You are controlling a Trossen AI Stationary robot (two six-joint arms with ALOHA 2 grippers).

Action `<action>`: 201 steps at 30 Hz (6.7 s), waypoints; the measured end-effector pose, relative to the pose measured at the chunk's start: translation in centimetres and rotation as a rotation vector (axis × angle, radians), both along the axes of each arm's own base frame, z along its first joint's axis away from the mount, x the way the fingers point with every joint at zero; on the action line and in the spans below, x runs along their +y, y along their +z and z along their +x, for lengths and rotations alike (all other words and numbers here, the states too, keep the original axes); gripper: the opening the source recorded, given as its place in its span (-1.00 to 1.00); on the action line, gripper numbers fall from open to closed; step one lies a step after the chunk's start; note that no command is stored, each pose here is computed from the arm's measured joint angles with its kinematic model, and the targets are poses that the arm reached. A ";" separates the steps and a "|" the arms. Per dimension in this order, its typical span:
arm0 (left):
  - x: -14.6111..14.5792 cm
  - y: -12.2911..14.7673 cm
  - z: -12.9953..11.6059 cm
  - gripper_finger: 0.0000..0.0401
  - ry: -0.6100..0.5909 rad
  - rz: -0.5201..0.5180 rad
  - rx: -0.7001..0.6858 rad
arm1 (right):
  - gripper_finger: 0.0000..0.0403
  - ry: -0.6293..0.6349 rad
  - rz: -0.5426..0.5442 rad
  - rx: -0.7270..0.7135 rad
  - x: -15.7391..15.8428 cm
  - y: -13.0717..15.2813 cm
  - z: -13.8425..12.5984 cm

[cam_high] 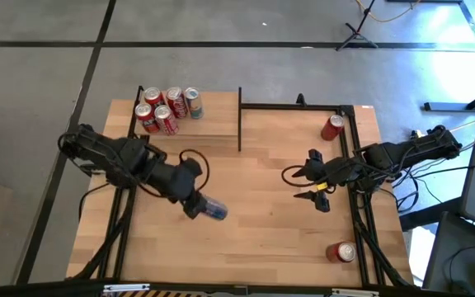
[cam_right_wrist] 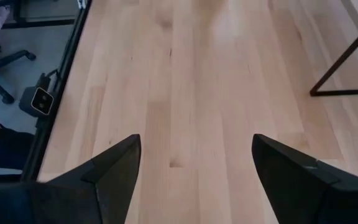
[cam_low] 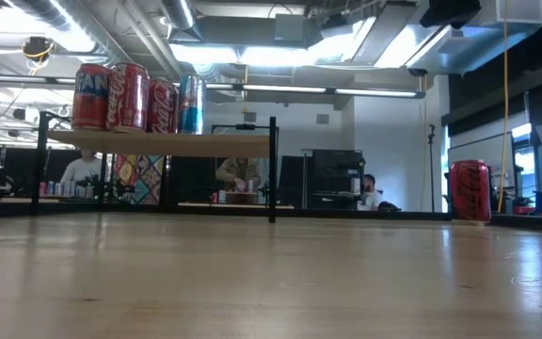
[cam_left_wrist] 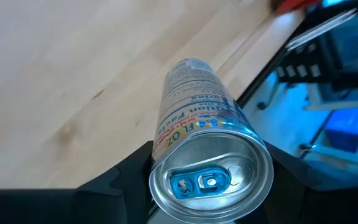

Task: Place canned beverage on shelf
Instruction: Put the blue soda can on the shelf aligned with the other blue soda can, then put the top red-black soda can on the shelf

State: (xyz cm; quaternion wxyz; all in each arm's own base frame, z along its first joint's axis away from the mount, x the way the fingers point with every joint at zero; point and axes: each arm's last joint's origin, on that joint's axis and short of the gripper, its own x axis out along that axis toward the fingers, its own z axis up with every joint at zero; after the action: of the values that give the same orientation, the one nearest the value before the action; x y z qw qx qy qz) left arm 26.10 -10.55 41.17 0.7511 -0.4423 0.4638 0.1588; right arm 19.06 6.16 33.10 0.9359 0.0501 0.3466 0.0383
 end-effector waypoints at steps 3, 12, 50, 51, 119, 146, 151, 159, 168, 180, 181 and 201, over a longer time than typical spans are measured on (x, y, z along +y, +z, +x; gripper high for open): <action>1.1 1.2 0.2 0.05 0.009 0.024 -0.054 | 0.46 -0.023 -0.021 -0.031 -0.1 0.2 0.2; 3.4 2.2 1.6 0.05 0.029 0.108 -0.174 | 0.46 -0.117 -0.099 -0.336 -0.1 2.0 3.2; 5.3 2.6 2.6 0.05 0.144 0.435 -0.268 | -0.95 -0.030 0.067 -0.438 -1.5 -2.4 12.8; 5.3 2.6 2.6 0.05 0.145 0.444 -0.268 | -0.95 -0.028 0.067 -0.435 -1.5 -2.5 13.0; 21.5 -3.7 -0.4 0.38 0.436 0.639 0.348 | -0.95 -0.020 -0.001 -0.198 -1.8 -3.5 10.7; 18.6 5.3 -2.8 0.41 0.115 0.761 0.029 | -0.95 -0.258 -0.309 -0.171 -3.9 0.9 10.5; 16.9 5.6 -4.8 0.41 0.010 0.801 -0.026 | -0.95 -0.457 -0.432 -0.001 -7.8 4.3 8.7; 14.7 4.3 -7.6 0.41 -0.091 0.824 -0.300 | -0.95 -0.726 -0.446 0.366 -15.7 4.8 4.0; 14.4 2.6 -8.5 0.41 -0.075 0.822 -0.412 | -0.24 -0.909 -0.172 0.593 -22.5 3.8 -2.2; 14.5 2.4 -7.7 0.41 -0.074 0.796 -0.424 | 0.96 -1.056 0.033 0.667 -27.7 1.6 -5.1; 14.5 2.4 -7.7 0.41 -0.082 0.790 -0.429 | 0.95 -1.058 0.030 0.671 -27.8 1.5 -5.1; 14.2 2.4 -7.7 0.41 -0.143 0.744 -0.464 | 0.72 -1.083 0.217 1.115 -30.4 -4.7 -3.5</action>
State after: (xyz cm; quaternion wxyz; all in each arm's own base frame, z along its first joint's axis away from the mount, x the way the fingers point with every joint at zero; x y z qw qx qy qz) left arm 18.42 3.69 43.53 0.9524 -0.1327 0.2239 0.1590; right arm 15.55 -24.21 28.38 0.5019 0.3150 0.6869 -0.4208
